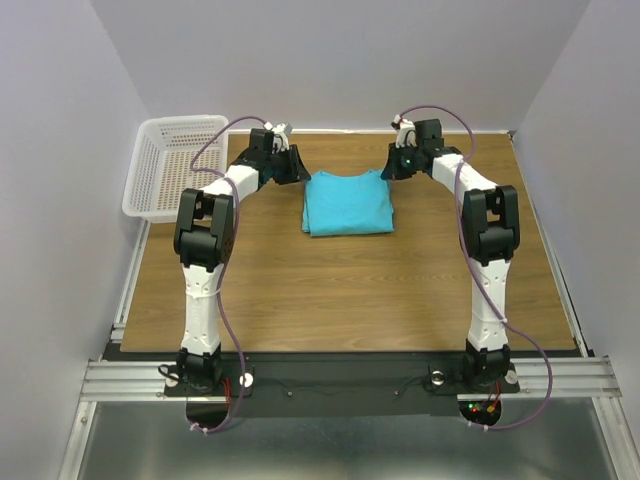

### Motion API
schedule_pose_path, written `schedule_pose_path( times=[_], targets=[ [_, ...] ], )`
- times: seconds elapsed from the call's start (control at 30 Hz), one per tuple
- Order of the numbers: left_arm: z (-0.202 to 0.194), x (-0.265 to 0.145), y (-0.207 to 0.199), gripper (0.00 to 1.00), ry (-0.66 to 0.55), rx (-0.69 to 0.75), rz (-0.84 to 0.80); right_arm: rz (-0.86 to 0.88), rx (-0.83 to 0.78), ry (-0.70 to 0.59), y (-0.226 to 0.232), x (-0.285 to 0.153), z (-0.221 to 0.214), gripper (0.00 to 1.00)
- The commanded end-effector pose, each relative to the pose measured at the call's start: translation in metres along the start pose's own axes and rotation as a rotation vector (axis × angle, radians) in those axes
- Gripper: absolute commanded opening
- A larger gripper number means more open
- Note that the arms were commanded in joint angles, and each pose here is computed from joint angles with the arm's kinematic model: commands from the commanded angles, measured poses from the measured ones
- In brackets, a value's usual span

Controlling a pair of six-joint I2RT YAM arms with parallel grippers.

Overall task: Fold and stack the t-shirts
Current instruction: Fold the tshirt

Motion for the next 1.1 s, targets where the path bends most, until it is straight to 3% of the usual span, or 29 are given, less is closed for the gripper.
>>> schedule_pose_path(
  times=[0.0, 0.2, 0.37, 0.5, 0.63, 0.8, 0.93, 1.07],
  targets=[
    [0.027, -0.008, -0.027, 0.45, -0.082, 0.044, -0.07, -0.11, -0.009, -0.109, -0.016, -0.016, 0.034, 0.01],
    [0.036, -0.015, -0.037, 0.44, -0.131, 0.056, -0.095, -0.19, 0.056, -0.073, -0.031, 0.001, 0.021, 0.04],
    [0.041, -0.022, -0.045, 0.44, -0.169, 0.08, -0.119, -0.239, 0.051, -0.042, -0.038, 0.006, 0.011, 0.42],
    [0.038, -0.028, -0.049, 0.44, -0.187, 0.093, -0.145, -0.299, 0.024, -0.057, -0.042, -0.01, 0.021, 0.49],
    [0.029, -0.035, -0.06, 0.43, -0.188, 0.117, -0.208, -0.34, -0.102, -0.083, -0.038, -0.047, 0.04, 0.49],
    [0.016, -0.032, -0.07, 0.39, -0.161, 0.133, -0.254, -0.089, -0.26, -0.103, 0.003, -0.07, 0.026, 0.45],
    [0.012, -0.031, -0.079, 0.39, -0.169, 0.149, -0.281, 0.055, -0.268, -0.124, 0.031, -0.082, 0.014, 0.41],
    [0.008, -0.026, -0.088, 0.39, -0.154, 0.15, -0.314, 0.314, -0.235, -0.157, 0.065, -0.084, -0.002, 0.38]
  ],
)
Point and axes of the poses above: each gripper's point midway between its finger pads, its own x axis out along the fingers, its own y axis along the line the jaws close on, z = x × y, the point moved 6 cm from there along -x, back along the fingers, and after that the axes turned 12 degrees about -x, right-handed, at the moved point
